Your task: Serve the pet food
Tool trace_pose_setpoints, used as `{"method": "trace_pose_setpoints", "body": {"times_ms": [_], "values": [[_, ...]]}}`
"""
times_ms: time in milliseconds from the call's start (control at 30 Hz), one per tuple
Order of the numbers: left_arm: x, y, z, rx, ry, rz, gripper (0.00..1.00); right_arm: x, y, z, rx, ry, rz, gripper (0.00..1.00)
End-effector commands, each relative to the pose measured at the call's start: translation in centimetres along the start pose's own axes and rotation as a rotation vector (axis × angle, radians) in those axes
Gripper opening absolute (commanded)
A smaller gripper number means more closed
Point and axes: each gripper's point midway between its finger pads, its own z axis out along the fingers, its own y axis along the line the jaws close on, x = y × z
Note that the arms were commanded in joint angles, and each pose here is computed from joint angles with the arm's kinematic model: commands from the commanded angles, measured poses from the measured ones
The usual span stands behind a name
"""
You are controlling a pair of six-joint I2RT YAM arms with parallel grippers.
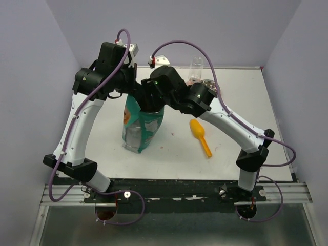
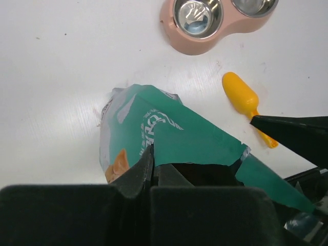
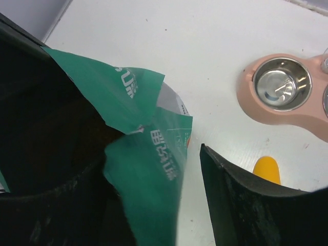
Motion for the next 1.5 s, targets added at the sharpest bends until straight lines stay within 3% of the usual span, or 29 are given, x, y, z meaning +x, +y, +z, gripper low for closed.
{"method": "trace_pose_setpoints", "body": {"times_ms": [0,133,333,433,633,733,900,1033,1233,1467], "values": [[-11.7,-1.4,-7.7,0.049,-0.505,0.051,0.0,-1.2,-0.4,-2.0,-0.015,-0.035,-0.007,0.76],[-12.9,0.5,-7.7,-0.04,-0.533,0.104,0.0,-0.7,0.8,-0.5,-0.046,-0.018,-0.011,0.74],[-14.3,2.1,-8.7,-0.108,-0.575,0.126,0.0,-2.0,2.0,1.7,-0.053,-0.071,-0.01,0.42],[-14.3,2.5,-8.3,-0.134,-0.565,0.152,0.0,-3.0,2.6,2.8,-0.09,-0.1,0.004,0.32],[-12.2,-0.8,-5.0,-0.029,-0.48,0.191,0.0,-0.5,0.3,4.2,-0.039,-0.081,0.05,0.27],[-10.9,-4.0,-3.3,0.062,-0.434,0.195,0.0,0.8,-1.1,3.4,-0.039,-0.076,0.076,0.29],[-8.0,-7.4,-0.4,0.152,-0.345,0.199,0.0,4.4,-2.7,2.1,-0.027,-0.014,0.085,0.53],[-5.6,-8.8,1.3,0.245,-0.278,0.169,0.0,6.0,-3.3,0.6,-0.049,0.016,0.109,0.64],[-2.4,-10.0,1.6,0.359,-0.243,0.102,0.0,7.2,-4.5,-2.2,-0.061,-0.007,0.19,0.7],[0.3,-12.6,0.8,0.553,-0.203,-0.041,0.0,11.0,-5.7,-4.2,-0.092,-0.012,0.299,0.68]]}}
